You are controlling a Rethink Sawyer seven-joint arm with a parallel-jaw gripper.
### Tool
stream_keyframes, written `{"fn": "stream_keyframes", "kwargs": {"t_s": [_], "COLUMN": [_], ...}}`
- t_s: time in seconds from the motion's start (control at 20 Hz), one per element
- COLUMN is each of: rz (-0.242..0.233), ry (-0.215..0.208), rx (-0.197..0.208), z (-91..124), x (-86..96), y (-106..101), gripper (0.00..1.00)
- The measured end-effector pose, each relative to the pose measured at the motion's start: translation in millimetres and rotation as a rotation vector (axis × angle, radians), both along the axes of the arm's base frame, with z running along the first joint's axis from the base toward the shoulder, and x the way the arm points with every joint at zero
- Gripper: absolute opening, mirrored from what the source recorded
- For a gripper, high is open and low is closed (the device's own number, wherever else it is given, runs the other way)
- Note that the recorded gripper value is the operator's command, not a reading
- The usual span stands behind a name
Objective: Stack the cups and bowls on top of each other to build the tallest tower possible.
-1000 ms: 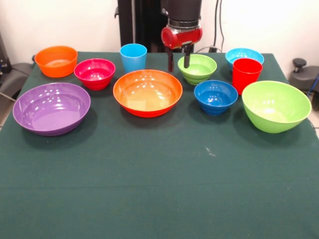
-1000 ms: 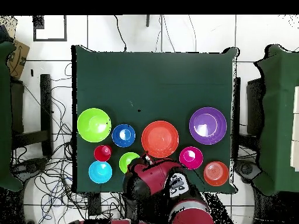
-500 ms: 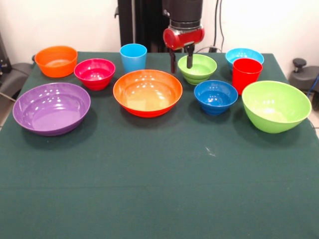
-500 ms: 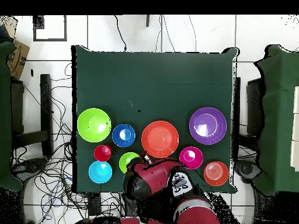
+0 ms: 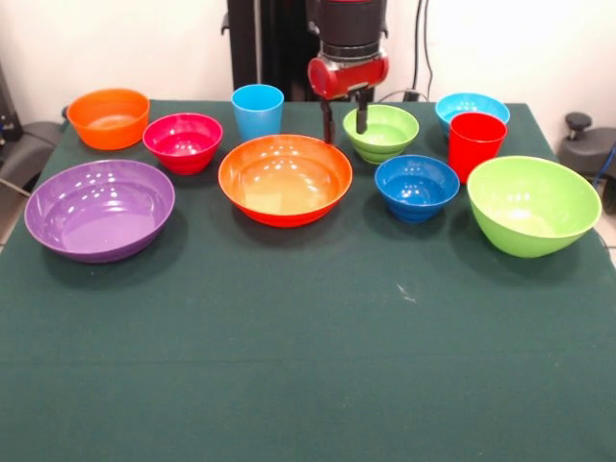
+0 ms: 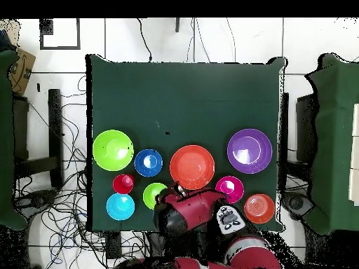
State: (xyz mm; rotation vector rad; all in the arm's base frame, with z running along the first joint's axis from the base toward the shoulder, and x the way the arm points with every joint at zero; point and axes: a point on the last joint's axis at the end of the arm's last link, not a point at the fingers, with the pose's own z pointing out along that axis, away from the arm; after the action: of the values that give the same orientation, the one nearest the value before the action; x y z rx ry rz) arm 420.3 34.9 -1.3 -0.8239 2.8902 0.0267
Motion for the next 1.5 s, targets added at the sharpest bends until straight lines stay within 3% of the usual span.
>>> {"fn": "stream_keyframes", "kwargs": {"t_s": [0.3,0.45,0.6,0.95,1.5], "rz": [-0.073,-0.08,-0.064,-0.001,0.01], "ry": [0.064,0.085,0.094,0.073,0.072], "rx": [0.001,-0.009,-0.023,-0.03,-0.03], "z": [1,4,8,15,15], "x": [1.8,0.9,1.2,6.6,6.6], "y": [-29,-34,-30,-5,0], "gripper": [1.0,1.0,1.0,1.0,1.0]}}
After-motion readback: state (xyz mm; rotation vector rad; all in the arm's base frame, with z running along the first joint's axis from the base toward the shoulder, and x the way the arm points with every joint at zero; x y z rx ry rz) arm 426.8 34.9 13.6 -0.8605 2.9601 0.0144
